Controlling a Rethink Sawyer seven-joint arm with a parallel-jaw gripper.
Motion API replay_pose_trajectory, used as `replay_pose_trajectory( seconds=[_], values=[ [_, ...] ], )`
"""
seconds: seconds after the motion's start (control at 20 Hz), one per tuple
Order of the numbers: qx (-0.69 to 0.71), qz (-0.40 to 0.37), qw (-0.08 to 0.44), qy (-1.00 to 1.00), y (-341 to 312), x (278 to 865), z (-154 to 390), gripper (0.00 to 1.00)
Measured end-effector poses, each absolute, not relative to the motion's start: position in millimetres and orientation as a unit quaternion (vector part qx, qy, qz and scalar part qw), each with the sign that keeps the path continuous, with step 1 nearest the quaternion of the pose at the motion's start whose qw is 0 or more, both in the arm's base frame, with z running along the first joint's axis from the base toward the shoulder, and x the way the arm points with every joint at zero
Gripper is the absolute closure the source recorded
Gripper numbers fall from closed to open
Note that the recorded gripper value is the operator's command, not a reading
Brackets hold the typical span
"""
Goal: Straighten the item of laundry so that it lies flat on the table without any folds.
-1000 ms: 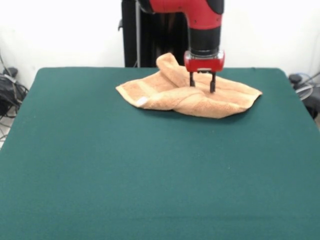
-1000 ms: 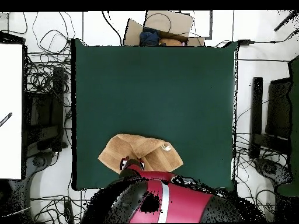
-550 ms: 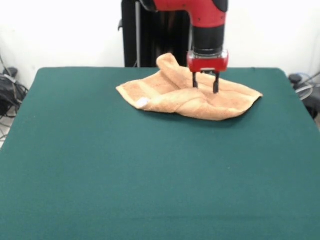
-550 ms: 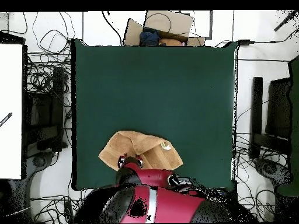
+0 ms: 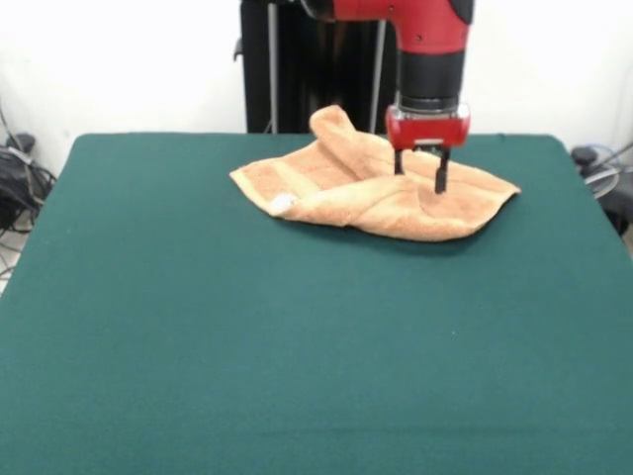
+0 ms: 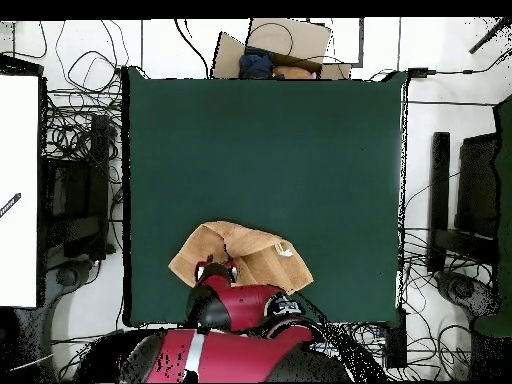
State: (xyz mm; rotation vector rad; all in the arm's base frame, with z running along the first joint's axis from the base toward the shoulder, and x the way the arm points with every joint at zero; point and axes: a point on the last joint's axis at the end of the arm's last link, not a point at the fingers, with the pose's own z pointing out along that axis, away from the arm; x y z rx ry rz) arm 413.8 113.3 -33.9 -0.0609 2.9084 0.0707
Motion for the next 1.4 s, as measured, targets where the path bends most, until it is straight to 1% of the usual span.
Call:
replay_pose_trajectory(
  seconds=[0.1,0.25,0.4,0.55,0.75,1.15,1.4],
  values=[
    [-0.027,0.022,0.133,0.991,113.0,417.7,-33.3,0.0],
    [-0.034,0.022,0.174,0.984,111.7,429.0,-32.7,0.0],
    [-0.035,0.025,0.199,0.979,112.4,437.4,-32.2,0.0],
    [-0.035,0.029,0.249,0.967,113.0,456.0,-30.4,0.0],
    [-0.036,0.031,0.274,0.961,113.0,466.7,-30.3,0.0],
    [-0.037,0.03,0.277,0.96,112.0,471.5,-34.5,0.0],
    [-0.045,0.011,0.265,0.963,104.6,459.2,-40.8,0.0]
  ],
)
